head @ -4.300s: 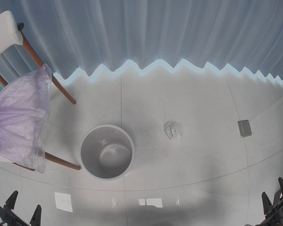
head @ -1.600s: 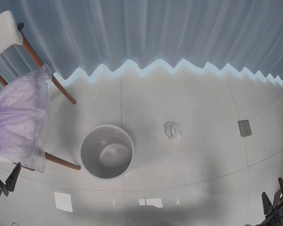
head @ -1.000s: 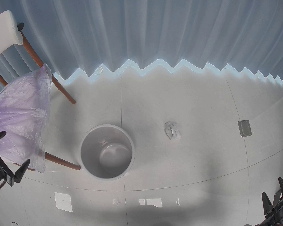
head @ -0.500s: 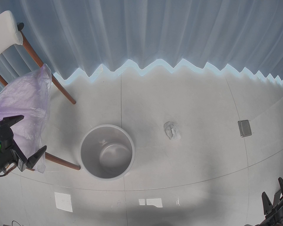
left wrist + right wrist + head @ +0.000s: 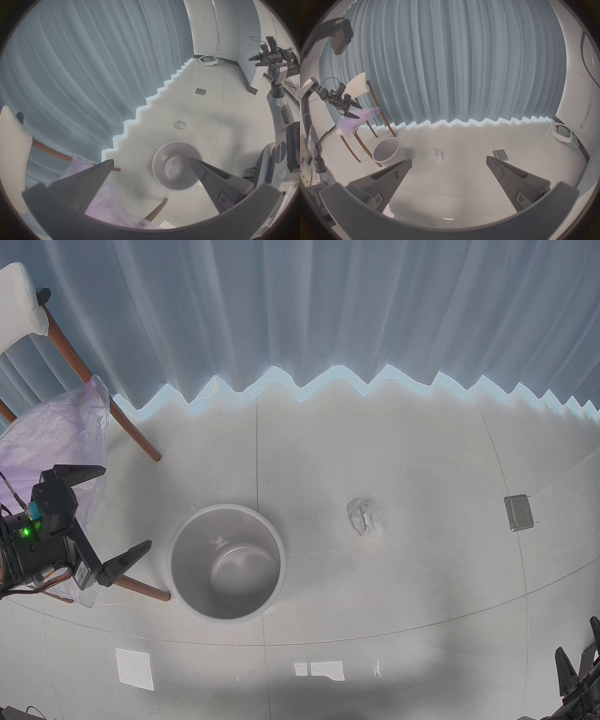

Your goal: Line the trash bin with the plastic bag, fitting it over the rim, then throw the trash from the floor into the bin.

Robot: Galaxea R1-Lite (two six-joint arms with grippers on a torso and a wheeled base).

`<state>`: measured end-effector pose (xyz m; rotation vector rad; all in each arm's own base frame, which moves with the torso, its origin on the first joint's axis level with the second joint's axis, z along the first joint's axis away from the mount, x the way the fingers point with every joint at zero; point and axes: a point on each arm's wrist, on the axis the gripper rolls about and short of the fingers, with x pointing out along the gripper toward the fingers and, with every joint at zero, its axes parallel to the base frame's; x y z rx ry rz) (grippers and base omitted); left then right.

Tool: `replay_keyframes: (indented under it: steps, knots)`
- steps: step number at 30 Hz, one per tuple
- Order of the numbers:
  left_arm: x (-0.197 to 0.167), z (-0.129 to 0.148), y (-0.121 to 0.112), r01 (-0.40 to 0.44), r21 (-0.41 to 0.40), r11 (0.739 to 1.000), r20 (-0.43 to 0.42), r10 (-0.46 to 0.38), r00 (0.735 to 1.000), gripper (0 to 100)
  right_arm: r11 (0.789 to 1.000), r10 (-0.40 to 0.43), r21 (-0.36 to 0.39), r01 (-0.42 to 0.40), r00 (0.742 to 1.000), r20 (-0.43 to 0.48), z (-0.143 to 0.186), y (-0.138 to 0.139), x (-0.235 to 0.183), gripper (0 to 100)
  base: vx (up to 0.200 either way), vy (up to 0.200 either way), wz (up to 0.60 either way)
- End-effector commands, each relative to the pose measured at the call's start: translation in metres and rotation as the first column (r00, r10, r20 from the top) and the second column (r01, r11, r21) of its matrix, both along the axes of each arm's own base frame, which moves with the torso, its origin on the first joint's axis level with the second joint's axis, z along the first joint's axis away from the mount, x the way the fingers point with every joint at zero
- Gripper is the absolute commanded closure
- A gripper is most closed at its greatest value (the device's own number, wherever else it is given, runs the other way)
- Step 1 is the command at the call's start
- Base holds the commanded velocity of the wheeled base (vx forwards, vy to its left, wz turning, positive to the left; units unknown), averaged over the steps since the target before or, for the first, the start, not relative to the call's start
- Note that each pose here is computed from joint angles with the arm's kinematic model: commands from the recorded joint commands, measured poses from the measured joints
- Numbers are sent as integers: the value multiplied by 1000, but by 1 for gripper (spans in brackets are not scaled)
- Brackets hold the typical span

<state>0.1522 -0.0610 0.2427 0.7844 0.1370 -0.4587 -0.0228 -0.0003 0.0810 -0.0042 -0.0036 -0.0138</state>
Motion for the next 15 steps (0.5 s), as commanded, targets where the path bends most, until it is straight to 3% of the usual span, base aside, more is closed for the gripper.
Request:
replay_keyframes:
  steps: [1, 15]
  knots:
    - [12, -4, -11, 9, 27, 1000, -32, -8, 999, 0, 1000, 0, 0, 0, 1000, -1, -5, 0, 0, 0, 0, 0, 0]
    - [24, -16, -40, -149, 160, 976, -34, 156, 987, 0, 1000, 0, 0, 0, 1000, -1, -5, 0, 0, 0, 0, 0, 0]
